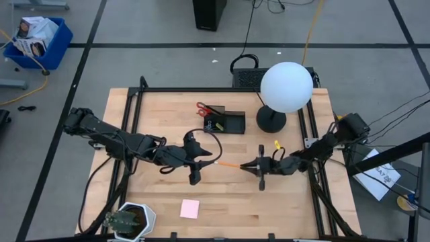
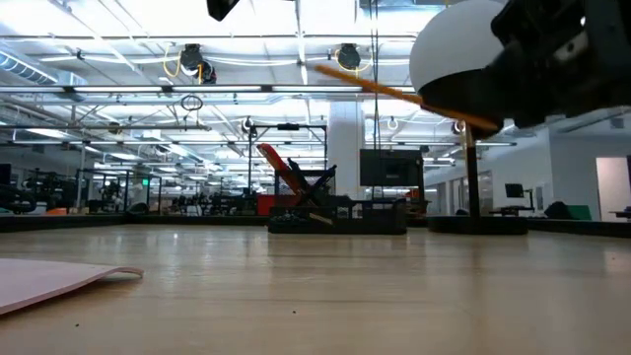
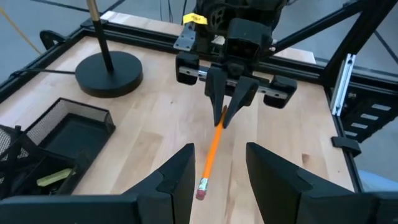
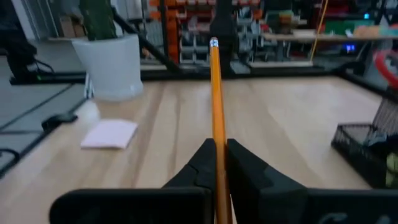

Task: Pick and place office supplies into organizer
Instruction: Put the yellow pencil into the black desk organizer

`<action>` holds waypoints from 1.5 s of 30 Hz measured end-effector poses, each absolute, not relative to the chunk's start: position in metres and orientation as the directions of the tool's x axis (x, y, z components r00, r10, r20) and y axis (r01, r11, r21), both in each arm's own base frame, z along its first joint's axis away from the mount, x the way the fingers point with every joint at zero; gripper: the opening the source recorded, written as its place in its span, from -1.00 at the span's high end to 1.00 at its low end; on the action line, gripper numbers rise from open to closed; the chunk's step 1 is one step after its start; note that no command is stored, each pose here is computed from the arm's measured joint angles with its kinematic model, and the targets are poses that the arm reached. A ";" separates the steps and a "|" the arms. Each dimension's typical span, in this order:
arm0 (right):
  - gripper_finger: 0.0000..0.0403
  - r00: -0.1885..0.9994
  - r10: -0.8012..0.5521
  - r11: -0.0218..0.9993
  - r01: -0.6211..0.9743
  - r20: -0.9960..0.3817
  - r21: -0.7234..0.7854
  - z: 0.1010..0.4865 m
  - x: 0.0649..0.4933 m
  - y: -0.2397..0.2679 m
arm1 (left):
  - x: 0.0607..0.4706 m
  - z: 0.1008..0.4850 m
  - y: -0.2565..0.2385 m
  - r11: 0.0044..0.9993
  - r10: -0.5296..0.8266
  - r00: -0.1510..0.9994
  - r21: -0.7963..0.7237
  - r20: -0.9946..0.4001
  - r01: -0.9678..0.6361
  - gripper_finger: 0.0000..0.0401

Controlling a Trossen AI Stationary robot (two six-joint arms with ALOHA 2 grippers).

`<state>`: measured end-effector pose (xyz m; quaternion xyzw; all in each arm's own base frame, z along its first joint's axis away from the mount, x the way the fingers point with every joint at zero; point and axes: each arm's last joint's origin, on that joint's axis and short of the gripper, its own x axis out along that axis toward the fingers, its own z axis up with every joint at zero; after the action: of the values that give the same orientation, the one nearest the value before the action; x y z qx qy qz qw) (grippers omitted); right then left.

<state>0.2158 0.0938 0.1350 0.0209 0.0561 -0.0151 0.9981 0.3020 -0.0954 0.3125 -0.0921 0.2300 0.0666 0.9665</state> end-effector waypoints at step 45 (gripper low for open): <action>0.94 0.986 0.084 0.994 -0.073 0.145 -0.076 0.187 0.263 0.073 | 0.304 0.317 -0.096 0.981 0.082 0.906 -0.129 -0.416 -0.148 0.27</action>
<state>0.2627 0.0727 0.1871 -0.0353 -0.0741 0.0394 0.9958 0.3041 -0.0961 0.3167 -0.0792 0.2088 0.0590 0.9730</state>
